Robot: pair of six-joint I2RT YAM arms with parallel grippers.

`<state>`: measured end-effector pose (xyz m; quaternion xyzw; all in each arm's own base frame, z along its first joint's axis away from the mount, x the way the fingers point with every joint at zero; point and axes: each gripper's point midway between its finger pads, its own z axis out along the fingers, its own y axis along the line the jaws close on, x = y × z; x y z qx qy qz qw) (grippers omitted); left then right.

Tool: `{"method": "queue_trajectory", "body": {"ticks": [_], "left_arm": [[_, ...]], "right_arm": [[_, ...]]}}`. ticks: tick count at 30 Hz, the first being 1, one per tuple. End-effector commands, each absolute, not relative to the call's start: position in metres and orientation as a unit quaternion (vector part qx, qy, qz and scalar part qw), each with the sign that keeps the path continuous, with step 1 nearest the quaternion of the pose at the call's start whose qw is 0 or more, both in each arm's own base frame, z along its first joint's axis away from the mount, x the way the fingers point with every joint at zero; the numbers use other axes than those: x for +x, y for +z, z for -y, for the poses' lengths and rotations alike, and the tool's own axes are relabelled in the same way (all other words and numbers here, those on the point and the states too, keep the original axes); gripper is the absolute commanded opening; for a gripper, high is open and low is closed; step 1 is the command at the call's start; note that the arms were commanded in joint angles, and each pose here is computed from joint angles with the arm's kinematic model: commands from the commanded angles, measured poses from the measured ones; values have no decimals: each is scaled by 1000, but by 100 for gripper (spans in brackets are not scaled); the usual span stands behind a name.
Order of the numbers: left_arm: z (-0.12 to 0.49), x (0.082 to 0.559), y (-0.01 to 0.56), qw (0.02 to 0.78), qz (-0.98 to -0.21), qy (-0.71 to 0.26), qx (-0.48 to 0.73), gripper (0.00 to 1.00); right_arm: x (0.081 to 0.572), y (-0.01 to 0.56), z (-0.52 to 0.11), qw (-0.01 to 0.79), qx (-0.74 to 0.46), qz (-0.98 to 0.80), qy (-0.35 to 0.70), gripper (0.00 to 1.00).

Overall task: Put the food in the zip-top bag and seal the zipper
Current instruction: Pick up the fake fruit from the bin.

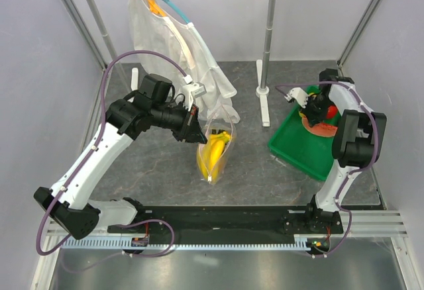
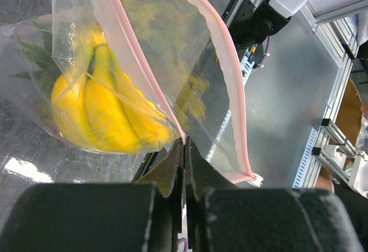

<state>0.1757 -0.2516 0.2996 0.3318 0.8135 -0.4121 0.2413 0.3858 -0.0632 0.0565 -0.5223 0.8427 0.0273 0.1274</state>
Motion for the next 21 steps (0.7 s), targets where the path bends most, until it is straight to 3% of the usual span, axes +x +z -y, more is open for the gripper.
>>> {"method": "queue_trajectory", "body": {"ticks": [1, 6, 12, 13, 14, 15, 16, 21], "left_arm": [[256, 180, 304, 247, -810, -421, 325, 2], [256, 180, 301, 242, -813, -423, 318, 2], [258, 180, 298, 232, -815, -431, 310, 2], [258, 181, 298, 231, -815, -432, 308, 2], [259, 182, 298, 230, -816, -434, 306, 2], [259, 182, 299, 229, -816, -436, 304, 2], [259, 184, 299, 229, -816, -437, 302, 2], [256, 184, 306, 229, -812, -451, 293, 2]], "right_arm": [[379, 121, 45, 191, -499, -844, 45, 0], [372, 222, -4, 309, -426, -841, 127, 0], [341, 370, -94, 454, -282, -773, 341, 0], [341, 419, -110, 507, -241, -740, 370, 0], [340, 417, -119, 499, -197, -739, 408, 0], [344, 455, -131, 567, -221, -680, 410, 0], [320, 483, -141, 567, -169, -663, 458, 0], [279, 516, -187, 610, -166, -580, 514, 0]]}}
